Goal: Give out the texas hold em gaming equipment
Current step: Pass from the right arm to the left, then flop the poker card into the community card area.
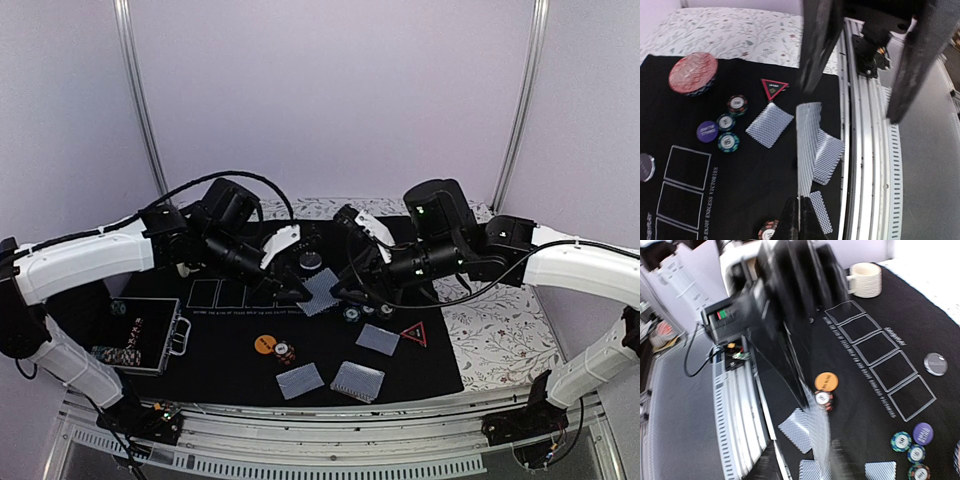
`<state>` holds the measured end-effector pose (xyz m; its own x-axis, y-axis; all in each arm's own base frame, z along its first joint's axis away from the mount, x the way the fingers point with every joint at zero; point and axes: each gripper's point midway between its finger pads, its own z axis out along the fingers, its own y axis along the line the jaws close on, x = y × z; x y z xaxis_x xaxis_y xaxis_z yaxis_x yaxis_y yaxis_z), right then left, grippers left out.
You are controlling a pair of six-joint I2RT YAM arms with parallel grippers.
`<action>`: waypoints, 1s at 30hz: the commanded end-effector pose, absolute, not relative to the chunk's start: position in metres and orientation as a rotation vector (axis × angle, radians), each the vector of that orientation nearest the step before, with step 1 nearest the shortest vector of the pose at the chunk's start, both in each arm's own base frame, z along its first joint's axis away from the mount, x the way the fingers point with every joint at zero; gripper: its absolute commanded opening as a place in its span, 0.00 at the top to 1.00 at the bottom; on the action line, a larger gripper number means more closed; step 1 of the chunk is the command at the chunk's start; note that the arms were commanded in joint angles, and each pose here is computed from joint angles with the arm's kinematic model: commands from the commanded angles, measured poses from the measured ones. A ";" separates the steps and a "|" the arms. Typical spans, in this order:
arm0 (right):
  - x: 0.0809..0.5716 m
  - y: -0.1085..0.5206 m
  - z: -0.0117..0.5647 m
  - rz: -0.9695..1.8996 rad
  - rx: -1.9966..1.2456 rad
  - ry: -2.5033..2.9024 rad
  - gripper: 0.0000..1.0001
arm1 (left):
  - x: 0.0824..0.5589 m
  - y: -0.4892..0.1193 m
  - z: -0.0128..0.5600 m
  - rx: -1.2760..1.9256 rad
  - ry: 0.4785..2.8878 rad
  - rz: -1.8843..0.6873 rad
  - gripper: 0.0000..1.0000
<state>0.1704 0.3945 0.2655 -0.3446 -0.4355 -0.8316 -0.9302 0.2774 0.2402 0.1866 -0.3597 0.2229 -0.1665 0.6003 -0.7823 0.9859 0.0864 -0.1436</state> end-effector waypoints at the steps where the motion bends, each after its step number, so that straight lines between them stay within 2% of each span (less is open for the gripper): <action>1: 0.197 0.369 0.278 0.824 -1.006 1.909 0.36 | 0.249 -0.321 0.234 1.105 1.991 -0.941 1.00; 2: 0.201 0.364 0.280 0.811 -0.967 1.910 0.27 | 0.266 -0.305 0.225 0.981 2.065 -0.934 1.00; 4: 0.201 0.359 0.281 0.821 -0.927 1.905 0.19 | 0.297 -0.266 0.200 0.716 2.206 -0.902 1.00; 8: 0.199 0.354 0.277 0.843 -0.904 1.912 0.13 | 0.336 -0.174 0.148 0.183 2.394 -0.877 1.00; 11: 0.198 0.354 0.268 0.844 -0.909 1.933 0.12 | 0.347 -0.124 0.103 -0.020 2.512 -0.726 1.00; 15: 0.198 0.356 0.263 0.845 -0.918 1.945 0.11 | 0.345 -0.091 0.062 -0.149 2.621 -0.614 1.00; 24: 0.198 0.358 0.258 0.836 -0.937 1.949 0.11 | 0.334 -0.058 0.038 -0.197 2.726 -0.445 1.00; 30: 0.198 0.359 0.254 0.833 -0.953 1.945 0.11 | 0.338 -0.057 0.035 -0.218 2.732 -0.483 1.00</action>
